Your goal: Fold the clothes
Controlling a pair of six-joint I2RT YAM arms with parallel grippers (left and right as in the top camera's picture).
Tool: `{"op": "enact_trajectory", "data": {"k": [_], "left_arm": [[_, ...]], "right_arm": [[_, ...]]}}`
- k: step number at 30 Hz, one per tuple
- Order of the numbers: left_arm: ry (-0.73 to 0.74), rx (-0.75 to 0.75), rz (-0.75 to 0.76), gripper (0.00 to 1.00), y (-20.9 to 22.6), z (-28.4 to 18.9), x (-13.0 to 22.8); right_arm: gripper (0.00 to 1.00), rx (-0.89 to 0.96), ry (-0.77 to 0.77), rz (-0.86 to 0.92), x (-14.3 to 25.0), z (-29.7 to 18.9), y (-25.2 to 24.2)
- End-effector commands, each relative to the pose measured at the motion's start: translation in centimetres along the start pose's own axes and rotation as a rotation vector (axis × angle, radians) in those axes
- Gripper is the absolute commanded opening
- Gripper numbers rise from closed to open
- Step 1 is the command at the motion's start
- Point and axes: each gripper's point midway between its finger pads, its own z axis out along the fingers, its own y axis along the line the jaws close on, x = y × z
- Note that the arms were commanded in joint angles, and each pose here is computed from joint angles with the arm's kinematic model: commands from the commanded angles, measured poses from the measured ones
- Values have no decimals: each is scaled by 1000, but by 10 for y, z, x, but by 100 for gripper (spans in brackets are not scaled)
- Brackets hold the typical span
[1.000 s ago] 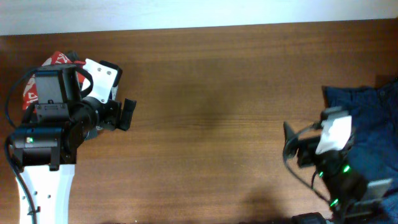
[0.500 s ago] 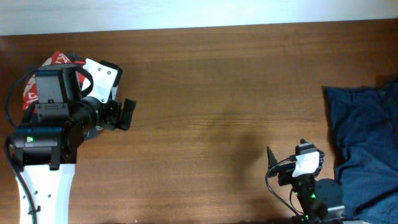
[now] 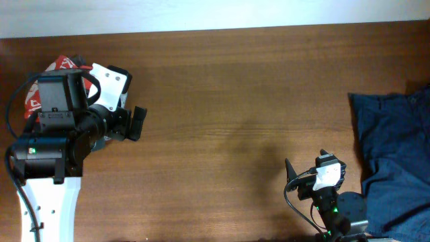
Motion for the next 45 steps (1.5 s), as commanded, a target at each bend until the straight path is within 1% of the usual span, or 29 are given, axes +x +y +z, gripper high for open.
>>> {"op": "enact_trajectory", "data": {"k": [1, 9, 12, 14, 16, 19, 21, 27, 29, 30, 36, 40, 45], "left_arm": [[-4, -1, 20, 99, -1, 0, -2], [9, -5, 18, 99, 0, 0, 1], [46, -81, 16, 99, 13, -2, 8], [36, -91, 17, 99, 14, -6, 8], [-13, -82, 25, 99, 10, -13, 0], [-146, -117, 46, 99, 11, -23, -16], [-230, -133, 57, 99, 8, -26, -12], [-404, -186, 75, 99, -5, -13, 34], [-455, -202, 83, 99, -10, -7, 53], [-492, -211, 79, 99, -14, -2, 69], [-589, -219, 73, 99, -30, 11, 120], [-627, -232, 81, 99, -34, 23, 141], [-658, -240, 83, 99, -33, 46, 152]], "right_arm": [[99, -9, -3, 7, 2, 1, 2], [99, -9, -3, 6, 2, 1, 2], [99, -9, -3, 7, 2, 1, 2], [99, -9, -3, 7, 2, 1, 2], [99, -9, -3, 7, 2, 1, 2], [99, -9, -3, 7, 2, 1, 2], [99, -9, -3, 7, 2, 1, 2], [99, -9, -3, 6, 2, 1, 2], [99, -9, -3, 7, 2, 1, 2], [99, -9, -3, 7, 2, 1, 2], [99, -9, -3, 7, 2, 1, 2], [99, -9, -3, 7, 2, 1, 2], [99, -9, -3, 7, 2, 1, 2]]}}
